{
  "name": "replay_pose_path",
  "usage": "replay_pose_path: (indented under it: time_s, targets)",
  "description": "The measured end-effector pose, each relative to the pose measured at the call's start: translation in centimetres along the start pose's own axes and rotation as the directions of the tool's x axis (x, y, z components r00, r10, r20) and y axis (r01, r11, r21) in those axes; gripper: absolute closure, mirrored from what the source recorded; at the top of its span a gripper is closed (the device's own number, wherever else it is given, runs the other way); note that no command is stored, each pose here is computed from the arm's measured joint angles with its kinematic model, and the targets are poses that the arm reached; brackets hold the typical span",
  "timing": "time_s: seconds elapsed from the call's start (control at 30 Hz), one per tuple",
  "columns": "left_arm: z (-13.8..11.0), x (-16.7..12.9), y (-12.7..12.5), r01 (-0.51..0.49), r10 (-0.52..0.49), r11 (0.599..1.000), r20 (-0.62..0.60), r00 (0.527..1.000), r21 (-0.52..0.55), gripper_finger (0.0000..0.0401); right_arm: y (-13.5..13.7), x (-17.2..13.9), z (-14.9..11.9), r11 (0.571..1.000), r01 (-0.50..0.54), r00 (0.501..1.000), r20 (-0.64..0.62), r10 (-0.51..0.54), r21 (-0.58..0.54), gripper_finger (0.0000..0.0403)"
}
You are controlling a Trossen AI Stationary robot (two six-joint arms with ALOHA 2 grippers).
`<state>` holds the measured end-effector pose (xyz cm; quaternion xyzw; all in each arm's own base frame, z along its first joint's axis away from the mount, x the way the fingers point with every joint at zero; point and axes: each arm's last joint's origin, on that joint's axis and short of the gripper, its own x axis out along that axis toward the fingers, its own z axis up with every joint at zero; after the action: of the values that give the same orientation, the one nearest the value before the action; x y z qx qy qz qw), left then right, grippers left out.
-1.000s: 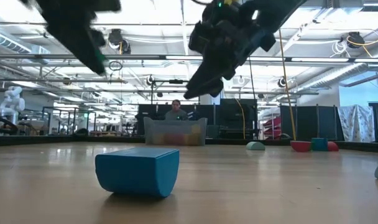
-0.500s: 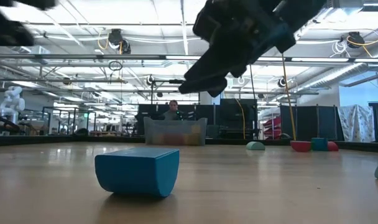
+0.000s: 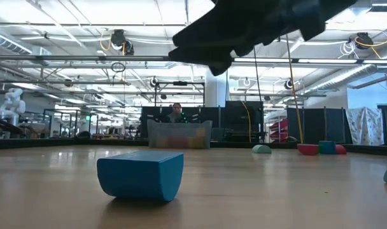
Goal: Sort blocks by size
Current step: Put the green half circle block into the white bin, then put the blue half circle block into the white bin
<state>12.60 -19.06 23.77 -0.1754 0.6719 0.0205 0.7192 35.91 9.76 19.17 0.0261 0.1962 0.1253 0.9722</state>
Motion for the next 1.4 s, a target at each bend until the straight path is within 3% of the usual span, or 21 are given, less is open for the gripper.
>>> replay_pose_path:
  time_s: [0.23,0.7,0.9,1.13,1.4]
  targets:
    - [-1.2,0.8,-0.5,-0.051,0.052,0.998,0.075,0.996,-0.023,0.0306,1.9,0.1,-0.2,1.0,0.022,1.0,0.015,-0.022,0.019,0.0241]
    - [-2.4,5.4,-0.8,-0.213,0.212,0.974,-0.013,0.977,-0.075,0.0304,6.1,4.4,-0.8,1.0,-0.005,1.0,0.017,0.005,0.018,0.0205]
    - [-2.4,6.3,-0.9,-0.254,0.253,0.965,-0.02,0.967,-0.073,0.0264,6.3,6.1,-0.6,0.997,0.078,0.995,-0.068,-0.078,-0.001,0.0189]
    - [-2.4,6.3,-1.0,-0.243,0.243,0.968,-0.018,0.97,-0.066,0.02,7.1,7.3,-2.8,0.997,0.074,0.984,-0.164,-0.075,-0.013,0.0161]
    - [-2.3,5.6,-1.9,-0.199,0.197,0.979,-0.047,0.979,-0.045,0.0193,8.2,7.3,-3.9,1.0,0.007,0.974,-0.226,-0.004,0.014,0.0133]
